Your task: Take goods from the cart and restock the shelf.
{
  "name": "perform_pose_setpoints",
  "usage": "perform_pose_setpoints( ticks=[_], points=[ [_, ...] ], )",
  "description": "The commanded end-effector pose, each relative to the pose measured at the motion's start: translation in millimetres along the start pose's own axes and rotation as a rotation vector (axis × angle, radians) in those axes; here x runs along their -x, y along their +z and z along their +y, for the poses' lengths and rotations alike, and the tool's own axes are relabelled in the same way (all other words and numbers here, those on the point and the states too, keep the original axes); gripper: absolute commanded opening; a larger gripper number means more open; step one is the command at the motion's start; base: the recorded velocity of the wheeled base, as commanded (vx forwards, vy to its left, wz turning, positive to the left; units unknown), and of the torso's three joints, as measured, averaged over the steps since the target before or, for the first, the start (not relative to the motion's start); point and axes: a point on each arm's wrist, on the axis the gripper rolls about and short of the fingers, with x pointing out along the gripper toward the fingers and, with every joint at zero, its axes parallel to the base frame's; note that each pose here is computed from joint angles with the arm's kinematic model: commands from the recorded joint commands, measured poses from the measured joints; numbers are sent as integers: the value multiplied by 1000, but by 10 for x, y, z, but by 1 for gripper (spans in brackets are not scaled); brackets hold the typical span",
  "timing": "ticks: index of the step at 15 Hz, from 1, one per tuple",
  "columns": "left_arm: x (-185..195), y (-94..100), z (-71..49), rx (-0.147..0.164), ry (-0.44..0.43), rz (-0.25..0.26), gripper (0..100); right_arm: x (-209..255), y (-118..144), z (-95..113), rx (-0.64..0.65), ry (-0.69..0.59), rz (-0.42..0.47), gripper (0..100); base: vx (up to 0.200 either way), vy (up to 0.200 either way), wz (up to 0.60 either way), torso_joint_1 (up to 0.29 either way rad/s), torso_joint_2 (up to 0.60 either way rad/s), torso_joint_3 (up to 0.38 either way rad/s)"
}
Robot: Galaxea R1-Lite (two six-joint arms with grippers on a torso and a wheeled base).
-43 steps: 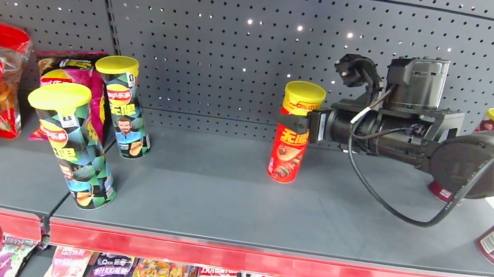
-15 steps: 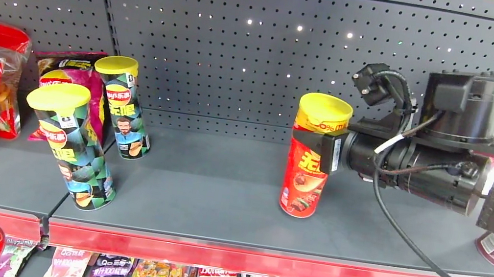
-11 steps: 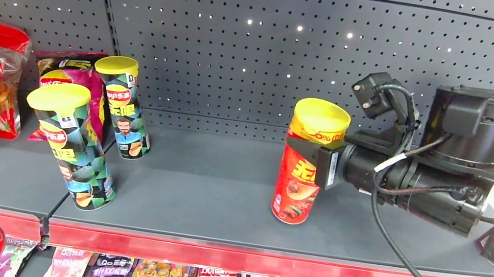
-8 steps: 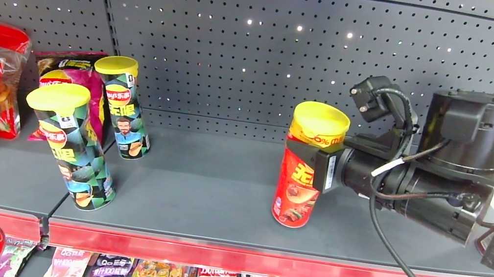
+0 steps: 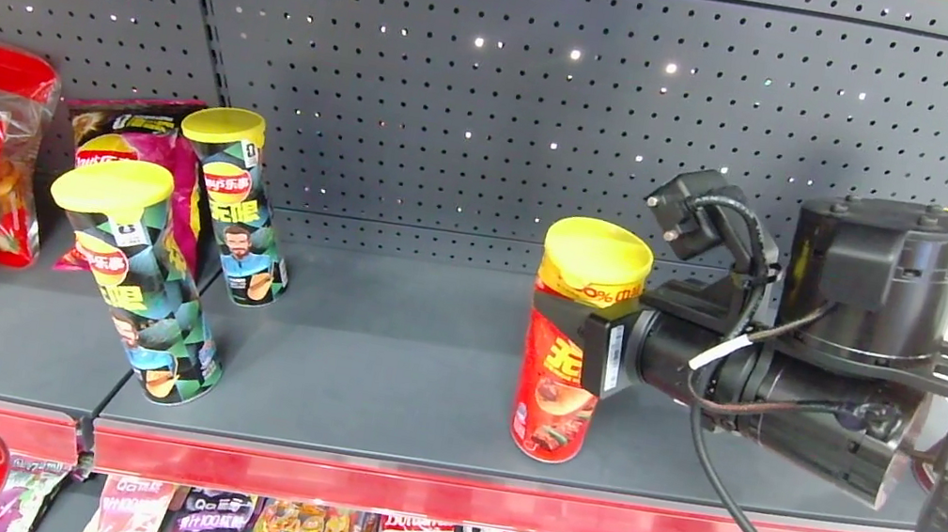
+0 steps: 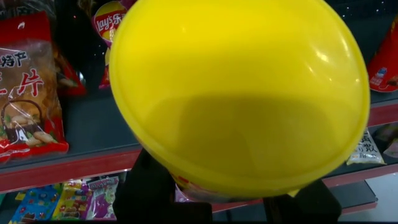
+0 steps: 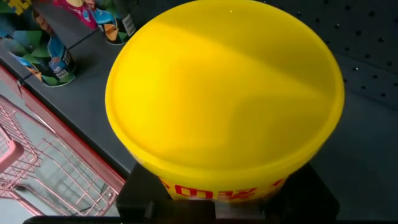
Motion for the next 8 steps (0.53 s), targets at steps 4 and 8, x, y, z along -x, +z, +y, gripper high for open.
perform_pose_setpoints(
  ticks=[4,8],
  points=[
    [4,-1,0,0,0,-2,0,-21,-17,110,2,-1,5,0,0,0,0,0,0,0],
    [0,-1,0,0,0,0,0,0,-25,208,-40,0,5,0,0,0,0,0,0,0]
  ],
)
